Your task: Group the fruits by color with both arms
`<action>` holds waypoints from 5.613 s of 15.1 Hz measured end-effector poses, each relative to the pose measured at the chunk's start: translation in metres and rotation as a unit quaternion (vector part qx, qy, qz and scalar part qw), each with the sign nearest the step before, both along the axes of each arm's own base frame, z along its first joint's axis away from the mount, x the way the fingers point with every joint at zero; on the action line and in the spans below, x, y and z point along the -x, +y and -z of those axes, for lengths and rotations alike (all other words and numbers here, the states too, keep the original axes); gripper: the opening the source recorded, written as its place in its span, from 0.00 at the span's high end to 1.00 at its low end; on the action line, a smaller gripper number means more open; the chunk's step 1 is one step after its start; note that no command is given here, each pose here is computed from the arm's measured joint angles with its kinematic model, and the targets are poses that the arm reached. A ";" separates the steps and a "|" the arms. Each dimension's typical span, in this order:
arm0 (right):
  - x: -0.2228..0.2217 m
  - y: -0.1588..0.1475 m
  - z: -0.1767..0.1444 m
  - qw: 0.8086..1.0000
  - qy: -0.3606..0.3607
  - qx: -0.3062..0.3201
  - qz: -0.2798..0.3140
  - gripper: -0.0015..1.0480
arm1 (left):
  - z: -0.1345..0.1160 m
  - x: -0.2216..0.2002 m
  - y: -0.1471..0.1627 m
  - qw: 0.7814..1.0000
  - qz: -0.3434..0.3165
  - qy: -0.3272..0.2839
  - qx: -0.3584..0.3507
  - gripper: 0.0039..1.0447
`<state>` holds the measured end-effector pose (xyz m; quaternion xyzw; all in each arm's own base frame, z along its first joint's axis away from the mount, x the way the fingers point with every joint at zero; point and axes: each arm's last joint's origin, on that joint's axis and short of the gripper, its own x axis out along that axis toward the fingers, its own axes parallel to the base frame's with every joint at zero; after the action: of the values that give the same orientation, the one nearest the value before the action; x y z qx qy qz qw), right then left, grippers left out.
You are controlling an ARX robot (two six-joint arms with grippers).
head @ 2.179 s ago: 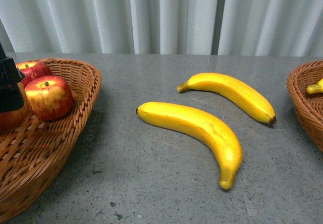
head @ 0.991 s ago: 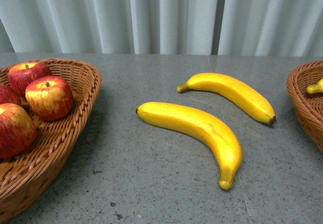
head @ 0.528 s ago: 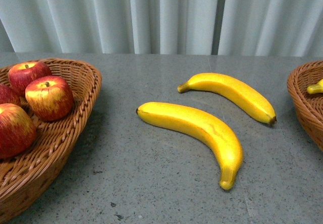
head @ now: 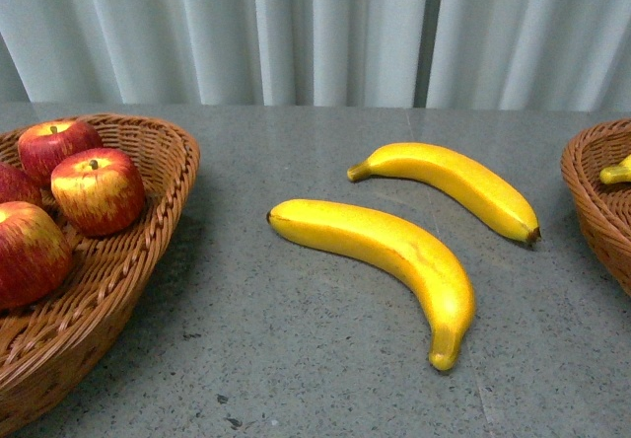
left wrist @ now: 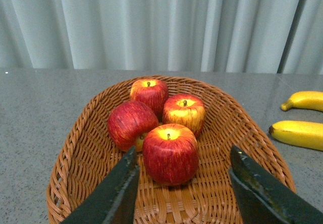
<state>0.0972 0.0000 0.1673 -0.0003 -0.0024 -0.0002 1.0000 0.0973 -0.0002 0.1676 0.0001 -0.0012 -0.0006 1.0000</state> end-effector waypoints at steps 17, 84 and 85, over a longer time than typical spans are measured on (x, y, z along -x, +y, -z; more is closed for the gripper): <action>-0.162 0.124 -0.079 0.977 0.026 -0.040 -0.210 0.06 | 0.000 0.000 0.000 1.000 0.000 0.000 0.000 0.06; -0.335 0.121 -0.039 0.919 0.256 0.103 -0.283 0.06 | 0.000 0.000 0.000 1.000 0.000 0.000 0.000 0.06; -0.340 0.119 -0.030 0.910 0.274 0.128 -0.283 0.06 | 0.000 0.000 0.000 1.000 0.000 0.000 0.000 0.06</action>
<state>0.4375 0.1189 0.1968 -0.1278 0.2718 0.2834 0.9107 0.0973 -0.0002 0.1676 0.0003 -0.0012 -0.0006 1.0000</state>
